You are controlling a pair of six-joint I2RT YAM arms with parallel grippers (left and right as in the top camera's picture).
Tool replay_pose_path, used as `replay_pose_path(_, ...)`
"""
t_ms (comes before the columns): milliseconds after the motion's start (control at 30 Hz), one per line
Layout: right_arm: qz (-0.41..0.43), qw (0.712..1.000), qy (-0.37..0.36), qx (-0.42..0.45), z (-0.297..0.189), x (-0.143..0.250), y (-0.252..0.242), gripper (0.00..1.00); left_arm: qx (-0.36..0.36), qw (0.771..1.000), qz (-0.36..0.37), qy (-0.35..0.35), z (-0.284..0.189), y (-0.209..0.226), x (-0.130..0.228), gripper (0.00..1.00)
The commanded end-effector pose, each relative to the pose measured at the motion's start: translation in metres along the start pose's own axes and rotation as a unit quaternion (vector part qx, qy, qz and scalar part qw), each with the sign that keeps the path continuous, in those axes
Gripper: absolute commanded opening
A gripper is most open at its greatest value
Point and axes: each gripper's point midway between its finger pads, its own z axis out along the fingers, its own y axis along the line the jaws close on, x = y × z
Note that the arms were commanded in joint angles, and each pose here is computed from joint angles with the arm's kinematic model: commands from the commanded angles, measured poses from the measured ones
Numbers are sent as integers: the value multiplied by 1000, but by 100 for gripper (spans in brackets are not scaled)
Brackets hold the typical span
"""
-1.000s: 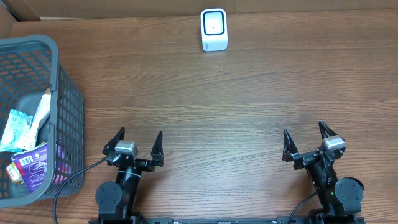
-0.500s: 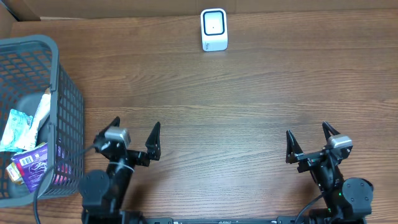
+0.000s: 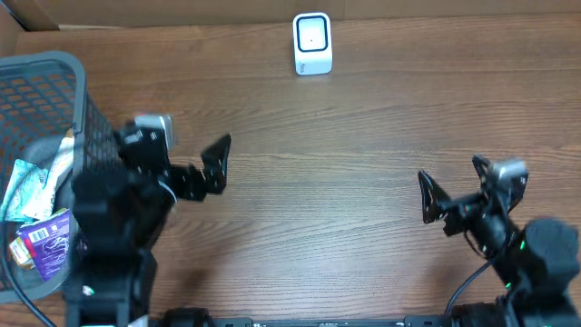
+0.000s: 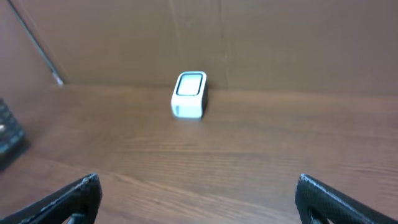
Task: Scan the item barcode
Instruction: 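Move the left gripper over the basket toward the purple pack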
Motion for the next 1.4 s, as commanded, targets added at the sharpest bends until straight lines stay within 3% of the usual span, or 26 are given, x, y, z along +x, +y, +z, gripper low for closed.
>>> replay_pose_path(0, 7, 1000, 24, -16, 3, -28, 9, 100, 7, 1000, 10, 2, -10, -10, -39, 100)
replay_pose_path(300, 56, 984, 163, -41, 29, -48, 17, 100, -15, 996, 0, 85, -25, -15, -83, 100)
replay_pose_path(500, 83, 970, 209, -91, 49, -36, 28, 100, 0, 994, -11, 111, -9, -16, -76, 100)
replay_pose_path(567, 92, 965, 220, -110, 52, -32, 33, 100, -27, 993, -19, 113, -9, -6, -75, 97)
replay_pose_path(667, 97, 962, 227, -114, 56, -28, 33, 100, -129, 982, -92, 105, -19, 29, -74, 95)
replay_pose_path(800, 100, 960, 235, -113, 56, -25, 33, 100, -288, 933, -195, 85, -53, 88, -64, 95)
replay_pose_path(900, 105, 957, 245, -112, 54, -20, 33, 100, -367, 890, -261, 76, -78, 123, -52, 96)
replay_pose_path(1067, 111, 953, 259, -110, 51, -14, 34, 100, -429, 842, -320, 74, -104, 166, -37, 100)
replay_pose_path(1267, 111, 953, 260, -110, 50, -14, 34, 100, -468, 799, -372, 65, -124, 201, -26, 100)
replay_pose_path(1367, 111, 953, 259, -110, 50, -14, 34, 100, -506, 758, -407, 61, -138, 221, -14, 89)
